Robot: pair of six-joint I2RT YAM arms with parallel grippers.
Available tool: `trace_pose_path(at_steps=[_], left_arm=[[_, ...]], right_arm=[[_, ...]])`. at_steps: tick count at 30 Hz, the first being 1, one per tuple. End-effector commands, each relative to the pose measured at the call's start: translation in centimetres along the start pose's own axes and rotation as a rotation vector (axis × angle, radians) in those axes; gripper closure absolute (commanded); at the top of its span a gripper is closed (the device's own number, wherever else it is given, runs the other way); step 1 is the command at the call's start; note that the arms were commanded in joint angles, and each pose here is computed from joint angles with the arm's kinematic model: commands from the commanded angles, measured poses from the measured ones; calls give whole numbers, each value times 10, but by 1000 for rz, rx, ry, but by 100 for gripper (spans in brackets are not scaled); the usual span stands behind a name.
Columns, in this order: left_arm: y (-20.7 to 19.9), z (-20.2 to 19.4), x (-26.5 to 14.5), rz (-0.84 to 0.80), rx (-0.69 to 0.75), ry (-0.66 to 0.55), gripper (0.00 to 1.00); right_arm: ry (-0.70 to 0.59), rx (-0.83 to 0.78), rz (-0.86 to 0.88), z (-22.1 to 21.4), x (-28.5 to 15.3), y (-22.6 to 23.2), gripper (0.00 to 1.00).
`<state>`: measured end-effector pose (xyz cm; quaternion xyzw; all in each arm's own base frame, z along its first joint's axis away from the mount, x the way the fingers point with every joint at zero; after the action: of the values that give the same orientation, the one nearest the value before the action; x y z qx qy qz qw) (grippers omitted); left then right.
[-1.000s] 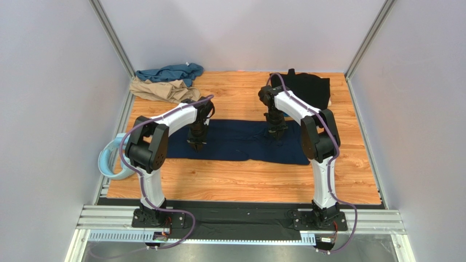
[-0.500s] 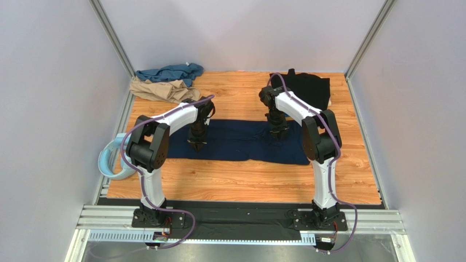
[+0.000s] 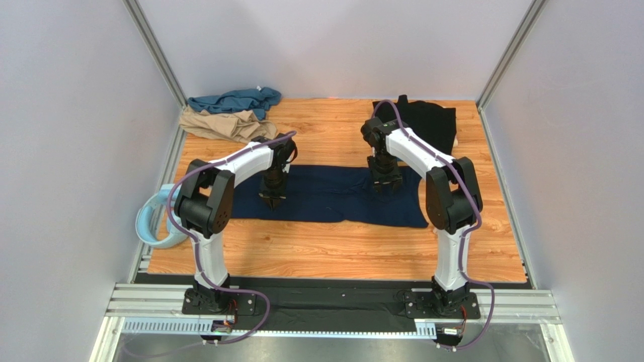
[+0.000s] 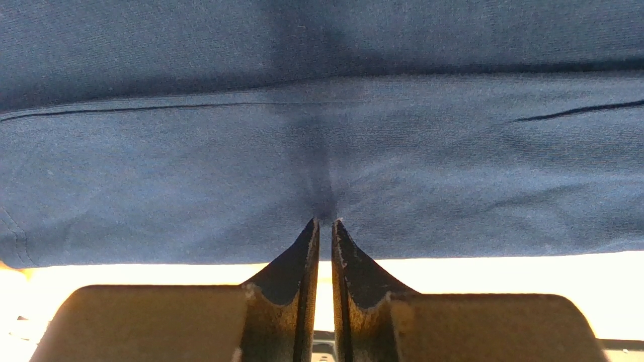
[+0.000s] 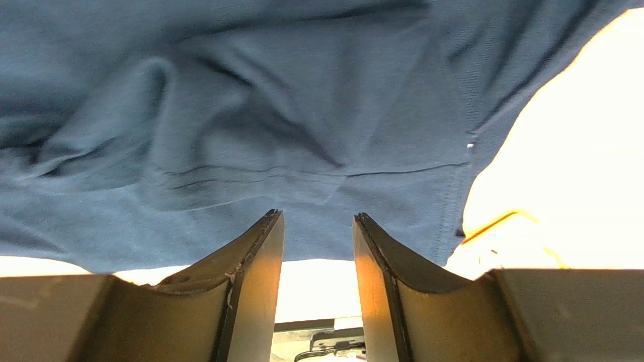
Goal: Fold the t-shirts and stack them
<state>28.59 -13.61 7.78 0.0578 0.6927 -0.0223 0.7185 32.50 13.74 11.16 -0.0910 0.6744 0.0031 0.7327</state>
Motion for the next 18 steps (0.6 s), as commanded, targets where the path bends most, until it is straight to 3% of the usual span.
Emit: trace_pose_path(at_steps=[1,10,18], left_arm=[[0,-2,1,-7,12,11,83],[3,-9,2,1,13,13,84],[5,-9,0,8,23,16,84]], right_arm=[[-61,-38,46,5,-13,17,56],[-28,-78,40,5,8,36,56],[-54,-79,-69,19,16,28,56]])
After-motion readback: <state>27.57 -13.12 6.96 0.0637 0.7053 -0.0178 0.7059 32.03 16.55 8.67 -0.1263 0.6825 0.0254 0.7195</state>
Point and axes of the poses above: each gripper's point midway between its finger pads, its own x axis out along the fingers, its own y axis along the line the jaws close on, z = x × y, the point moved 5 cm from there along -x, back along the fingers, and after that the axes turned 1 degree about -x, right-handed, at the moved point
